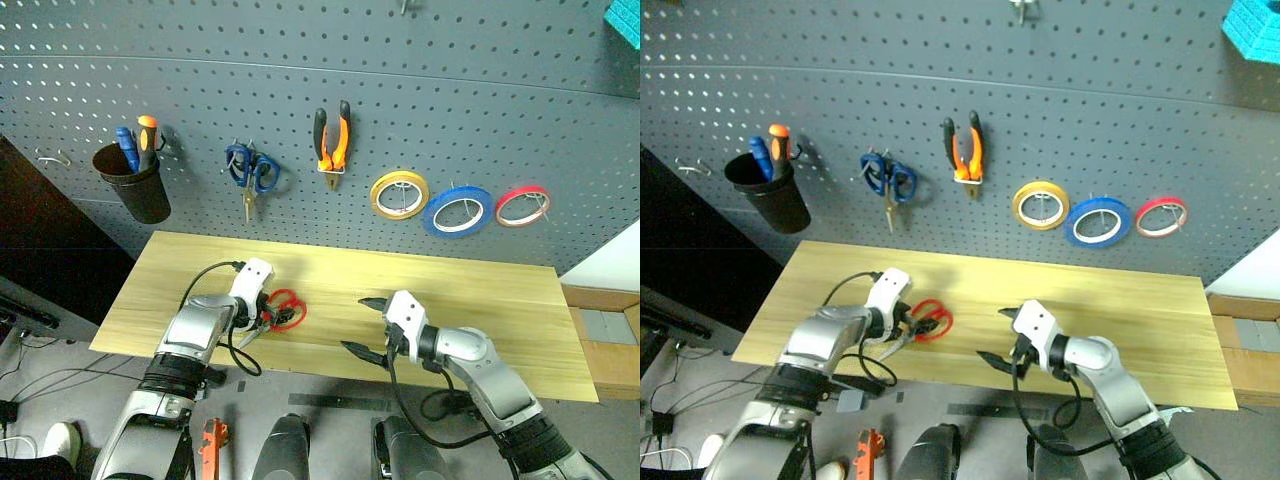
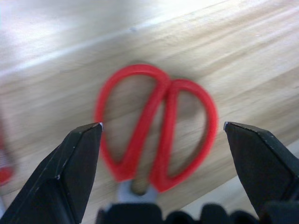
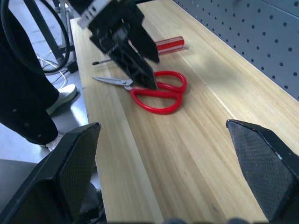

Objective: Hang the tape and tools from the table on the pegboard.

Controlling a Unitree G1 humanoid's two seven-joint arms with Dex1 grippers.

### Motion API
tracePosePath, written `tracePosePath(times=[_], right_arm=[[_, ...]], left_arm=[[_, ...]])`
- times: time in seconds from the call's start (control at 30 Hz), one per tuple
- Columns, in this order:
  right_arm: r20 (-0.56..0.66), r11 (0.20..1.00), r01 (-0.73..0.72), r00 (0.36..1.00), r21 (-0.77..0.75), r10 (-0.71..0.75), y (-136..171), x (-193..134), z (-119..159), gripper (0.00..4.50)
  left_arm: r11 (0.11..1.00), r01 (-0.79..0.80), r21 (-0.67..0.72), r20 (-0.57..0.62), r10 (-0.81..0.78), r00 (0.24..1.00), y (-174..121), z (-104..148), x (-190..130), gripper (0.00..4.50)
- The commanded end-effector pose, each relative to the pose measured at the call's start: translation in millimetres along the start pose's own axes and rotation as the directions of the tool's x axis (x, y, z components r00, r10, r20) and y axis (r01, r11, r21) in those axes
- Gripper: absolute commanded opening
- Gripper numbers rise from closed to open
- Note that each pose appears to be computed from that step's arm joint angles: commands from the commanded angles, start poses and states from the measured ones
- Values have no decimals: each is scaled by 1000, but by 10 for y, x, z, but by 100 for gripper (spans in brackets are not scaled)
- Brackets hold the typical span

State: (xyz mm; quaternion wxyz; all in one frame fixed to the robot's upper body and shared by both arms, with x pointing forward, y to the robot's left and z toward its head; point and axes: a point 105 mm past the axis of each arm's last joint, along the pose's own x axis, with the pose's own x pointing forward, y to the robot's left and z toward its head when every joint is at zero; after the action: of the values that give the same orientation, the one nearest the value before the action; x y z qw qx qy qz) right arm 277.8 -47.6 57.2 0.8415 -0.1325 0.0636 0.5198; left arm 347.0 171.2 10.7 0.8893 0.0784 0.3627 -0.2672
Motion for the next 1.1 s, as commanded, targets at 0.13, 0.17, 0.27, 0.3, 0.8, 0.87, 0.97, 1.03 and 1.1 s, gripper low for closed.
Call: tracePosePath(times=[0.13,0.17,0.27,0.3,0.8,0.87,0.97,1.03,1.1], right_arm=[[31,1000,10,999,-18,-9,-9,-34,98,449],[29,1000,13,1000,-16,-12,-13,-40,90,449],[27,1000,22,999,-10,-22,-26,-53,82,449],[27,1000,23,999,-10,-23,-25,-54,83,449],[27,999,45,999,-7,-45,-58,-58,99,449],[27,999,49,998,-7,-48,-62,-62,98,449],[26,999,53,998,-7,-53,-67,-67,93,449],[25,998,55,998,-6,-55,-66,-68,87,450],[25,998,57,998,-4,-57,-71,-68,85,450]], left_arm=[[999,30,24,0,-30,1000,-72,6,84,450],[999,28,25,-3,-28,1000,-58,-2,88,450],[999,6,44,-17,-5,1000,32,-29,90,450],[999,2,52,-20,-1,1000,52,-32,89,450],[975,207,77,-168,-192,967,41,-90,65,450],[974,215,74,-179,-199,964,31,-107,57,450],[979,193,67,-182,-178,967,50,-137,60,450],[981,183,60,-184,-170,968,59,-163,57,412],[983,177,56,-184,-164,969,64,-173,54,370]])
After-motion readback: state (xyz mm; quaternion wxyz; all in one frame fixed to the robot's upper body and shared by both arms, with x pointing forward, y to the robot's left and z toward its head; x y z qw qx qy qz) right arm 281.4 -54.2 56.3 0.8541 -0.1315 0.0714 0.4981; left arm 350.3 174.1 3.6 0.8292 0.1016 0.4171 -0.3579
